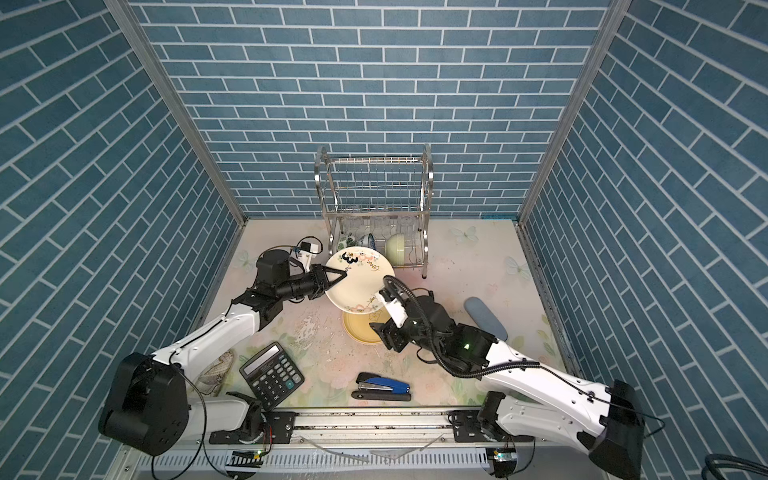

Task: Unload the mixed dishes from the dish rack
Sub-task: 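Tilt the white plate flat over the yellow plate while left grips its rim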

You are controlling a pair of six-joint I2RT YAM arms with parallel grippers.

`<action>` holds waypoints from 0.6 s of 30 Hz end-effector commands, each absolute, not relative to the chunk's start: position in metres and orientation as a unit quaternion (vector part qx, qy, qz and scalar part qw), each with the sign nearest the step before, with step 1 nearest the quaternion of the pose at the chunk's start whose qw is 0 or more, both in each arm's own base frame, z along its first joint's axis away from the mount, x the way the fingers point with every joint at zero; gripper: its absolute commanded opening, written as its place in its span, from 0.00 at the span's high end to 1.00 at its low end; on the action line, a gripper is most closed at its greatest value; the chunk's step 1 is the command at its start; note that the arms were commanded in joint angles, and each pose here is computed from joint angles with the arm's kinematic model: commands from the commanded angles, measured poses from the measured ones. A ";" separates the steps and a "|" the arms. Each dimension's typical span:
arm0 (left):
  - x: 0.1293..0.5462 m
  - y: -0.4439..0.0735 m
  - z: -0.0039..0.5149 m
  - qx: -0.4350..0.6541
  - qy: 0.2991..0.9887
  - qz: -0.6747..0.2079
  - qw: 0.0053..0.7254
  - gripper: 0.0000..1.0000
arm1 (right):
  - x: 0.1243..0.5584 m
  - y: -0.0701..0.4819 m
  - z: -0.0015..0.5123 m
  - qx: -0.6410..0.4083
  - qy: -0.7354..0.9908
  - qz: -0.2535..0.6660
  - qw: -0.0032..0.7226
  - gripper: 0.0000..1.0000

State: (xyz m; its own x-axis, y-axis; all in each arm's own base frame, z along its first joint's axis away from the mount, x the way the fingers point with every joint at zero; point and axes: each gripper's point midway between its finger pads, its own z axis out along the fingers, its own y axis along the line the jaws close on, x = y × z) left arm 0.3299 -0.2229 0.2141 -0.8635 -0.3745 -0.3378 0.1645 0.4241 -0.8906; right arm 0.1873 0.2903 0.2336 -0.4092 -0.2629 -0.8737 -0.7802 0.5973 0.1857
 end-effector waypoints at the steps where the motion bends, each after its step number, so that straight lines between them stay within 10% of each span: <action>1: 0.329 -0.230 0.250 -0.014 0.770 -0.568 0.289 1.00 | 0.194 0.289 0.260 -0.252 0.794 0.393 0.388 0.42; 7: 0.322 -0.231 0.241 -0.009 0.767 -0.577 0.279 1.00 | 0.242 0.270 0.252 -0.135 0.820 0.432 0.351 0.57; 18: 0.312 -0.234 0.235 -0.004 0.747 -0.606 0.274 1.00 | 0.277 0.275 0.234 -0.071 0.812 0.488 0.313 0.53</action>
